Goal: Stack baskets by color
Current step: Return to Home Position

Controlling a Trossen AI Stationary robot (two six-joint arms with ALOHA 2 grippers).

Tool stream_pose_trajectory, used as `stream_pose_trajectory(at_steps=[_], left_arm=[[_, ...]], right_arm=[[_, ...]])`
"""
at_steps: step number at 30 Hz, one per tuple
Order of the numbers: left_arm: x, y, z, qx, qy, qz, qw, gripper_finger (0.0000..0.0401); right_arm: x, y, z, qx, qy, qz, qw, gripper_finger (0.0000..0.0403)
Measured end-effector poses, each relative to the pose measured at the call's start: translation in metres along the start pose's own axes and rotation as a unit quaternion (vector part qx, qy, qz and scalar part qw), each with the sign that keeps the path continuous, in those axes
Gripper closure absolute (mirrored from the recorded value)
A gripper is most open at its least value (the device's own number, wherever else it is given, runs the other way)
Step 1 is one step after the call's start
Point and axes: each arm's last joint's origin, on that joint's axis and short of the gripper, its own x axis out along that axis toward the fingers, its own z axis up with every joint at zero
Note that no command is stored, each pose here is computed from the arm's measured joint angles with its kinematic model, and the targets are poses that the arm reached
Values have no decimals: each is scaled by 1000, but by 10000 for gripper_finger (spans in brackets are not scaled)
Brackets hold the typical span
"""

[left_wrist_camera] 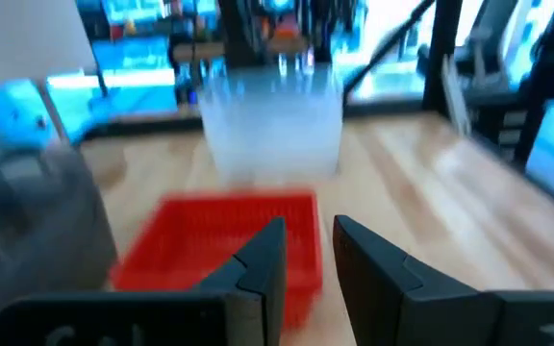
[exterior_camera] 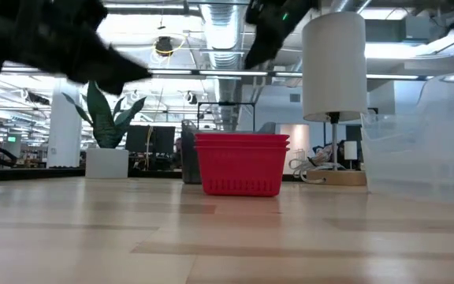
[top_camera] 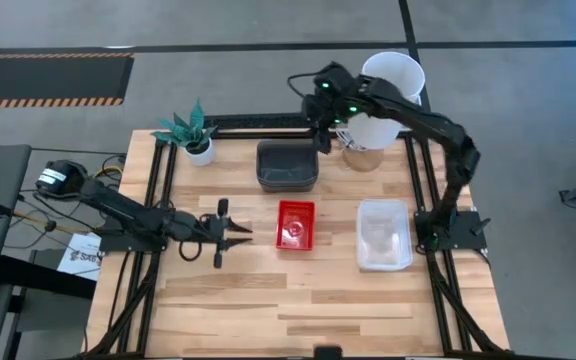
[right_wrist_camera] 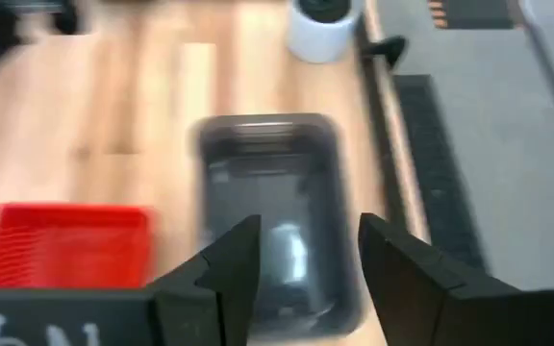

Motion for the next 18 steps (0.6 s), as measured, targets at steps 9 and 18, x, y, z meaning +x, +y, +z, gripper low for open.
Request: stream_pose_trajectory(at_steps=[9,18], left_arm=[[-32,36,61,-28,-61,51,996,323],[-83,45,74,-40,-70,66,995,323]], right_arm=[[-61,83,-24,-1,-19,139,990,249],[-68,159,-93,-14,-176,160,971,302]])
